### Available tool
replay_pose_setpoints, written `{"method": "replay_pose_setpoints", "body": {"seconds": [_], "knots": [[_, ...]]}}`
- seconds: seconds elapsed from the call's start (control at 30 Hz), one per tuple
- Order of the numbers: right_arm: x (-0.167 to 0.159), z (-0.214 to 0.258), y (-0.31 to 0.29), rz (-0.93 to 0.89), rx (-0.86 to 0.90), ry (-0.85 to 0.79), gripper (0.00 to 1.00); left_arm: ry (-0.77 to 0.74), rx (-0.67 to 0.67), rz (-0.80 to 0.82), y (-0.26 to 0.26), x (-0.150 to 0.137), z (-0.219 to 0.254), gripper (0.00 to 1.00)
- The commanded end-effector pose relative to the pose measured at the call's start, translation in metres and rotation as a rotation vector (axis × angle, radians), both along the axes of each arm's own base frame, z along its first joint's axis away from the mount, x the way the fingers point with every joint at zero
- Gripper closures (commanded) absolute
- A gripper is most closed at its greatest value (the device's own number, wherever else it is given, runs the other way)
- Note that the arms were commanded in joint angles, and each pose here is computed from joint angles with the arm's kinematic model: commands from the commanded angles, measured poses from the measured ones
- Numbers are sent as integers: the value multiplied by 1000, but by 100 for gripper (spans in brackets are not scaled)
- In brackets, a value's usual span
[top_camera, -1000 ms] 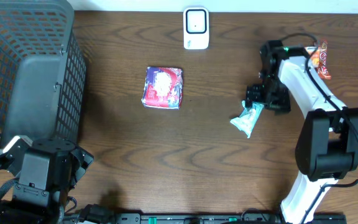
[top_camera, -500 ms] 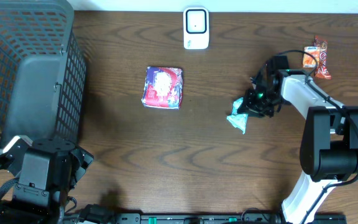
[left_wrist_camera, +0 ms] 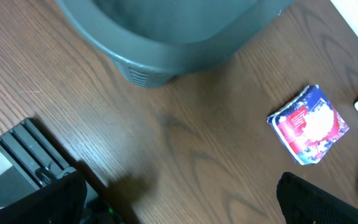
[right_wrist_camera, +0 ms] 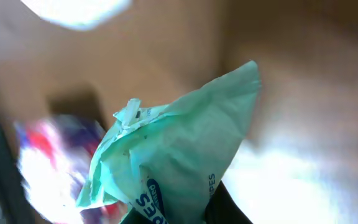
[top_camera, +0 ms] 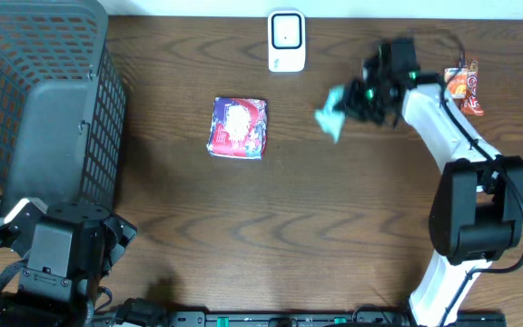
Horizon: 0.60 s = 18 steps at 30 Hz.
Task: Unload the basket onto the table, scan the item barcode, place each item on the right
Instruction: 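Hold the wipes pack up in front of the white scanner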
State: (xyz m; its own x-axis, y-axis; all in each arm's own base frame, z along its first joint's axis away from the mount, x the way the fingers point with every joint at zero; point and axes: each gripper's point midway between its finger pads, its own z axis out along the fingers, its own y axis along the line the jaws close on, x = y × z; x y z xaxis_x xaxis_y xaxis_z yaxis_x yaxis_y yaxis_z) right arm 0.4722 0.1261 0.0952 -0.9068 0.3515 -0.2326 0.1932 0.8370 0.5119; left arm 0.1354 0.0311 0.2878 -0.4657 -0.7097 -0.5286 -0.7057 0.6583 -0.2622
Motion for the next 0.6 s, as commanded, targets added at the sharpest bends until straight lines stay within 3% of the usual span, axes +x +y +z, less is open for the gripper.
{"method": "replay_pose_setpoints", "body": {"seconds": [0.0,0.13,0.23,0.37,0.57], "knots": [[44,51,4,-155,-172,-195,99,-5,4,21,3,0,1,2],[74,94,28,-209,-239,-404,99,-5,4,21,3,0,1,2],[95,111,56,-209,-190,-529,99,-5,3,21,2,0,1,2],[124,101,81,-203,-148,-581,99,-5,4,21,3,0,1,2],[162,65,97,-75,-271,-582,99,-5,4,21,3,0,1,2]]}}
